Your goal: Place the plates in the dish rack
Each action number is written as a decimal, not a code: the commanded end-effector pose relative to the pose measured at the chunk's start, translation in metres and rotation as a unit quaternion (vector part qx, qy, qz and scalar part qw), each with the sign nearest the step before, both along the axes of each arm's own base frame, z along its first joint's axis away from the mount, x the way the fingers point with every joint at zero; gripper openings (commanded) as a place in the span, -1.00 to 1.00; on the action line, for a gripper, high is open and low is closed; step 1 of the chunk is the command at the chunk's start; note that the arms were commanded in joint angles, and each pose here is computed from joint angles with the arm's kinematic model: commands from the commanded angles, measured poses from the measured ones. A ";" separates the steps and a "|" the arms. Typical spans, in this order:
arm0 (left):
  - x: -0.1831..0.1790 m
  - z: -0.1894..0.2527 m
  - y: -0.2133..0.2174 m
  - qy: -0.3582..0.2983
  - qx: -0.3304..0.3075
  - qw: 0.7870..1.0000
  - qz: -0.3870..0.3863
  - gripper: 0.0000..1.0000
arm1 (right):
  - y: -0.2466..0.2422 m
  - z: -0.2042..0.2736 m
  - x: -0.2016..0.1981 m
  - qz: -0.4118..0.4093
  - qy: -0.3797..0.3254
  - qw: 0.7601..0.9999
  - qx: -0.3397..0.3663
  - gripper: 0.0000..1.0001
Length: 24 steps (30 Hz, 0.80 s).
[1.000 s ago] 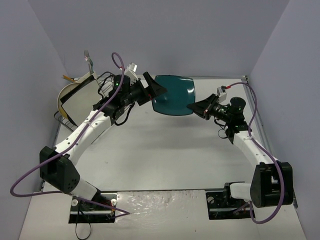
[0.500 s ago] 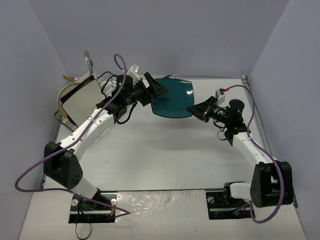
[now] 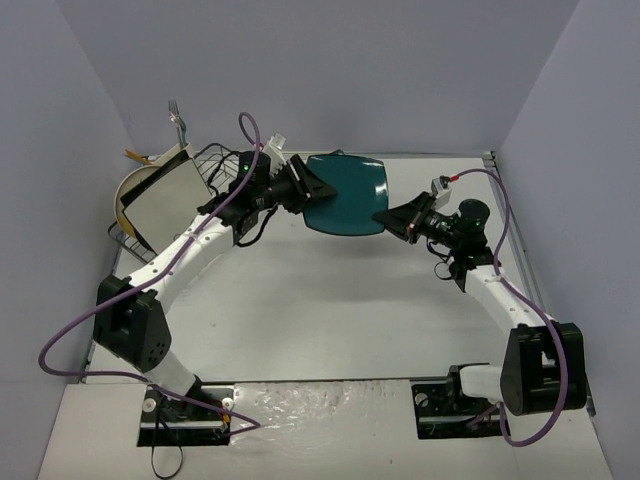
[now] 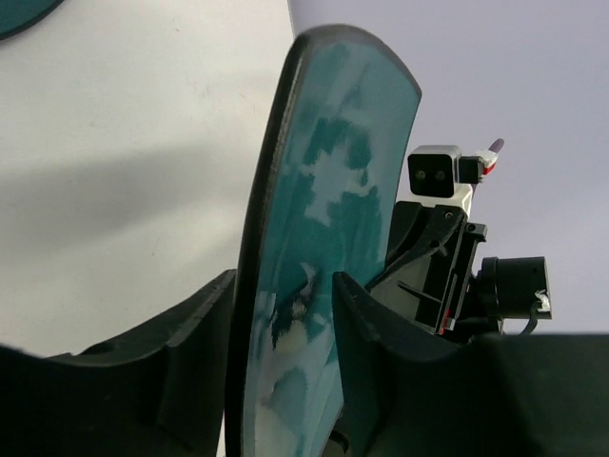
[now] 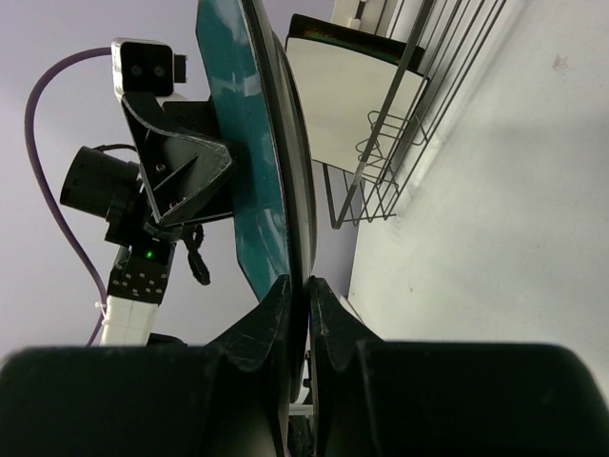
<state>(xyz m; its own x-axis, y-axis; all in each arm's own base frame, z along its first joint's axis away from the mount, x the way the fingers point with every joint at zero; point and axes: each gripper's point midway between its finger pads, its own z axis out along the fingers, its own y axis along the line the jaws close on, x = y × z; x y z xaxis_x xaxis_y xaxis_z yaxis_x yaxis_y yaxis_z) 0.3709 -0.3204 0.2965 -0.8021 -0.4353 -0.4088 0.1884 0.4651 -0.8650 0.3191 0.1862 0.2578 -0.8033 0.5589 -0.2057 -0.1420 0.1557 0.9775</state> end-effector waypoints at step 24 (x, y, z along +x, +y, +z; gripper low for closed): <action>-0.010 0.044 0.013 -0.047 -0.041 0.996 -0.059 -0.10 | 0.005 0.065 -0.023 0.036 -0.146 0.988 0.033 -1.00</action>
